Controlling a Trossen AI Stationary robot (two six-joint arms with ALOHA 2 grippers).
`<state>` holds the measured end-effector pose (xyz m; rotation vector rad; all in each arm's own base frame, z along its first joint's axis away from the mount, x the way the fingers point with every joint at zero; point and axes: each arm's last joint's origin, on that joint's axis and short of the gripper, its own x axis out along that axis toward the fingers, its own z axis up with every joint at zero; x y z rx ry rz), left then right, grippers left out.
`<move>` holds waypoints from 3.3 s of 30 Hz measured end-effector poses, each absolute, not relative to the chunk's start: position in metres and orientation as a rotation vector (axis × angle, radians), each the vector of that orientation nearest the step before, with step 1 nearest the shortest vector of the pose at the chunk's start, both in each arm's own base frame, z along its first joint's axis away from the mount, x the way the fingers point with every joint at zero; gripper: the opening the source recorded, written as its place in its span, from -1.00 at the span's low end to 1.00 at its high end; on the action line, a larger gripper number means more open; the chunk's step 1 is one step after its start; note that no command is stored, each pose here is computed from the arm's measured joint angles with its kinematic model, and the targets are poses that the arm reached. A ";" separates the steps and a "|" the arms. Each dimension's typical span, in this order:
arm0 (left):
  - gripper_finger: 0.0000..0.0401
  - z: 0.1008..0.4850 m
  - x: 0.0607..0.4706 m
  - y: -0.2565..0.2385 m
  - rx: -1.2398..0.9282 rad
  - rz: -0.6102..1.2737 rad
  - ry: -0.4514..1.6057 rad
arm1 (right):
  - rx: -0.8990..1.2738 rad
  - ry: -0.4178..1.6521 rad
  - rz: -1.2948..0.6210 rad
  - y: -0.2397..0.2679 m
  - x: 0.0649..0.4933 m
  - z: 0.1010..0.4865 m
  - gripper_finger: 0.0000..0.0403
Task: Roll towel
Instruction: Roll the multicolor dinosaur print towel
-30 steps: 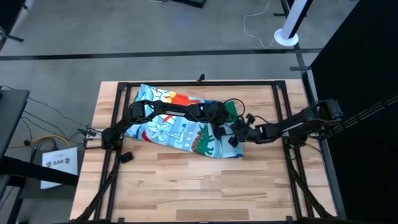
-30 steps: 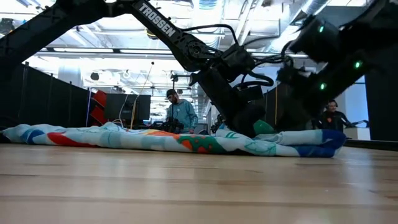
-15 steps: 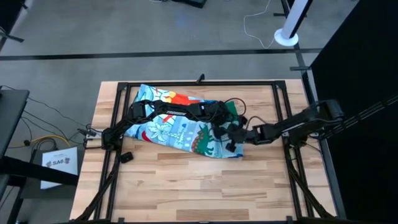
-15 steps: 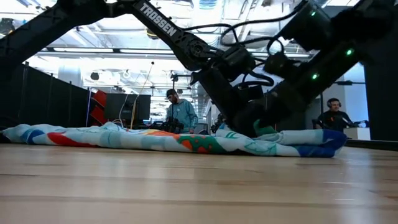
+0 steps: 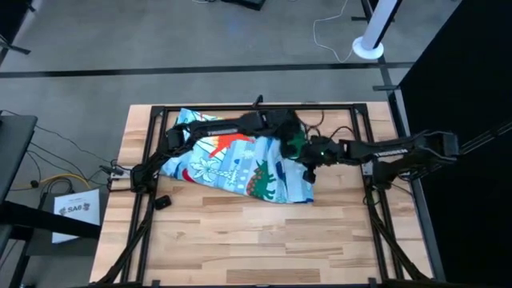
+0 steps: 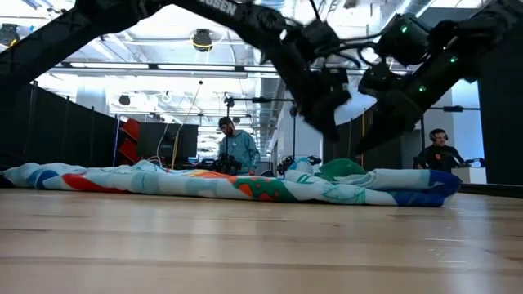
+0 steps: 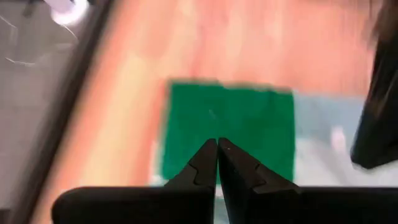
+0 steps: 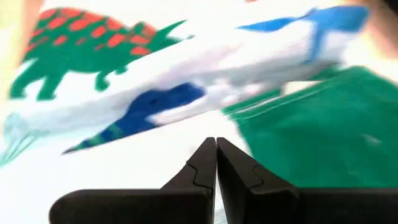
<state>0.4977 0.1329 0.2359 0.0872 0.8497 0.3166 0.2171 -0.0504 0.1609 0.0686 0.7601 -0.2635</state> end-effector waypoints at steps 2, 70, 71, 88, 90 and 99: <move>-1.00 0.254 0.488 0.139 0.073 0.338 0.857 | 0.080 0.783 -0.216 -0.055 0.218 0.157 -1.00; -1.00 0.214 0.377 0.115 -0.234 0.507 0.424 | 0.268 1.211 -0.359 -0.188 0.214 0.199 -1.00; -1.00 0.207 0.384 0.114 -0.241 0.485 0.405 | 0.279 1.231 -0.354 -0.188 0.214 0.195 -1.00; -1.00 0.158 0.520 0.111 -0.057 0.164 0.679 | 0.378 1.373 -0.336 -0.146 0.159 0.208 -1.00; -1.00 0.155 0.523 0.114 0.005 0.162 0.690 | 0.388 1.412 -0.310 -0.133 0.150 0.202 -0.99; -1.00 0.150 0.515 0.112 0.110 0.106 0.863 | 0.284 1.246 -0.390 -0.111 0.140 0.222 -0.63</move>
